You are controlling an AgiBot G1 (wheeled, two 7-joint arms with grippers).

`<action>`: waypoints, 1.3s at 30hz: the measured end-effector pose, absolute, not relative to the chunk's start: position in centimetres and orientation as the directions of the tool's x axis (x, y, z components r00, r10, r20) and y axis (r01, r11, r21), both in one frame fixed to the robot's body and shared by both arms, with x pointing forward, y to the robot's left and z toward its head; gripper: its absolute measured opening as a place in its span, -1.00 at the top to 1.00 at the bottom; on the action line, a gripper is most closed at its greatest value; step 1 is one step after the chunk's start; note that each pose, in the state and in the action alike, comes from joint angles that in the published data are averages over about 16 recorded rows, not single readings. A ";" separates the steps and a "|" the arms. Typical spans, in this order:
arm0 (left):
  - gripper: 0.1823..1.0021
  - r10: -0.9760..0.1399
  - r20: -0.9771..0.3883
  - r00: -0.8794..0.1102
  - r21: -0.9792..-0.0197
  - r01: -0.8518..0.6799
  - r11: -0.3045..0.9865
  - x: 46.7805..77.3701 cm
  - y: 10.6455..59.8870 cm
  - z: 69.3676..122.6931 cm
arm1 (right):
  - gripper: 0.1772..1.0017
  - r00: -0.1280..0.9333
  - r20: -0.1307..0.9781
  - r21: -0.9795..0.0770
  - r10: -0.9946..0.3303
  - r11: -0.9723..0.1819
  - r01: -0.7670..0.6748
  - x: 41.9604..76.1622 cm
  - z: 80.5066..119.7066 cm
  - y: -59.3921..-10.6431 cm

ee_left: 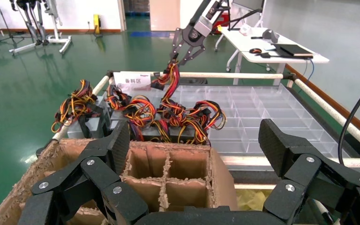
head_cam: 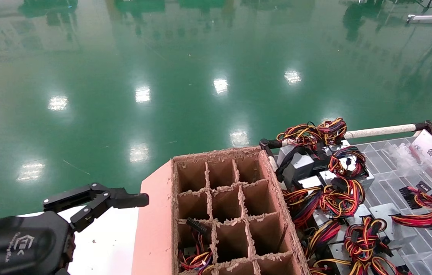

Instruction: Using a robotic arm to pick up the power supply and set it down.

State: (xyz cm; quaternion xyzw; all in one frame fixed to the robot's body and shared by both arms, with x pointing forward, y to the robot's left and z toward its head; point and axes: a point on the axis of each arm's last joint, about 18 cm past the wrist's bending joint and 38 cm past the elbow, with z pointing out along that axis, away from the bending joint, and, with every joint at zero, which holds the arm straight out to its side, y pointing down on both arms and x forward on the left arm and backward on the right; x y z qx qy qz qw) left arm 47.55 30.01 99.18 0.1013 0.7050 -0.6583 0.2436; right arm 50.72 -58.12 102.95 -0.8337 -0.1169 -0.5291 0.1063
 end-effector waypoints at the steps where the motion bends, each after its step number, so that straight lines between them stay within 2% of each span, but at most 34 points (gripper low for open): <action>1: -1.00 -0.178 -0.477 -0.861 -0.879 0.464 0.113 47.6 30.0 99.2 | 0.65 0.412 0.907 -0.053 0.083 -0.950 0.307 50.7 103.0 -58.1; 11: -1.00 -0.178 -0.477 -0.861 -0.879 0.464 0.113 47.6 30.0 99.2 | 0.24 0.411 0.909 -0.073 0.067 -0.946 0.316 50.7 103.0 -57.8; 25: -1.00 -0.178 -0.477 -0.861 -0.879 0.464 0.112 47.6 30.0 99.2 | -0.52 0.371 0.925 -0.241 -0.082 -0.881 0.408 52.9 103.7 -54.1; 31: -1.00 -0.179 -0.477 -0.861 -0.879 0.464 0.112 47.6 30.0 99.2 | -0.75 0.378 0.917 -0.303 -0.127 -0.839 0.453 54.1 103.8 -51.8; 39: -1.00 -0.179 -0.477 -0.861 -0.879 0.464 0.112 47.6 30.0 99.2 | -0.92 0.424 0.888 -0.398 -0.178 -0.758 0.516 55.3 103.4 -48.0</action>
